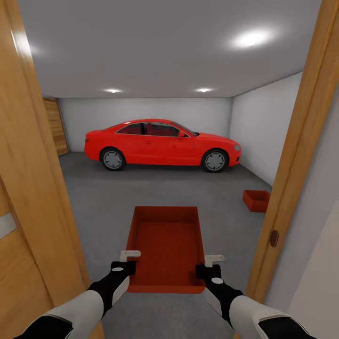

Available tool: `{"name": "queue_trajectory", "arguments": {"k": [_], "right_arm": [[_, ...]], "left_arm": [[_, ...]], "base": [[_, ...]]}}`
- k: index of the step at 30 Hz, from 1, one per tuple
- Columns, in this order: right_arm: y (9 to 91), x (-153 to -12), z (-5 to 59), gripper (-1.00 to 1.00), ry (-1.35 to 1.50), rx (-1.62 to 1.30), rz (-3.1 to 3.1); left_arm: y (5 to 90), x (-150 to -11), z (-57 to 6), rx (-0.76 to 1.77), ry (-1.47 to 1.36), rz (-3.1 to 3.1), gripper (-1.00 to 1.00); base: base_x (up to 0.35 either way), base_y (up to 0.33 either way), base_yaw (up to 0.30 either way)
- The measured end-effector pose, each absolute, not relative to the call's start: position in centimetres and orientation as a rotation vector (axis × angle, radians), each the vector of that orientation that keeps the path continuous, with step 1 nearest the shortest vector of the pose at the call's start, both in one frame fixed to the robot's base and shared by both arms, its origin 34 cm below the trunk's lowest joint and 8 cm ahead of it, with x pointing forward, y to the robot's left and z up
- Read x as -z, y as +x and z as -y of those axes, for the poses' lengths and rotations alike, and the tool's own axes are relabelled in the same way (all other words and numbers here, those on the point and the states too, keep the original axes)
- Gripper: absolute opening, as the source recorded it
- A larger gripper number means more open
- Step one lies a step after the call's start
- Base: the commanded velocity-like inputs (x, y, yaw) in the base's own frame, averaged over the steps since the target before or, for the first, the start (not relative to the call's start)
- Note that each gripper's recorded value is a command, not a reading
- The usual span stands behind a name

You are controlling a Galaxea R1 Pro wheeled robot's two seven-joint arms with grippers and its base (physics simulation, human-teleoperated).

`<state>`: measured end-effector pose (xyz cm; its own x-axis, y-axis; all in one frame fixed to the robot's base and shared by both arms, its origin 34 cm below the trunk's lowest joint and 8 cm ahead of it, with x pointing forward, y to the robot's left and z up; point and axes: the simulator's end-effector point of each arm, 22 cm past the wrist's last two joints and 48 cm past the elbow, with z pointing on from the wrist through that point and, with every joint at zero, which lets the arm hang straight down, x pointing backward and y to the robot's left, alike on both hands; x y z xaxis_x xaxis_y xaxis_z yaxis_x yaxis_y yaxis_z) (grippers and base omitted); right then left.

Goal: Move the two storage containers from the living room to the garage. In the garage, place one container on the floor and stack the other container on top of it (either order is fine).

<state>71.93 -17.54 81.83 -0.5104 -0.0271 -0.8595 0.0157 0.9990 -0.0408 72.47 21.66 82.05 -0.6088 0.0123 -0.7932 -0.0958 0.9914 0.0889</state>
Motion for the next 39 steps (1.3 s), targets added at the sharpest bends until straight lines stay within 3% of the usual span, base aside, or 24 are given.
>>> {"name": "queue_trajectory", "arguments": {"k": [39], "right_arm": [[72.15, -82.22, 17.53, -1.00, -0.014, 0.057, -2.096]], "left_arm": [[72.55, -82.22, -21.67, -0.148, -0.062, -2.212, -1.00]], "base": [[0.295, 0.000, 0.000]]}}
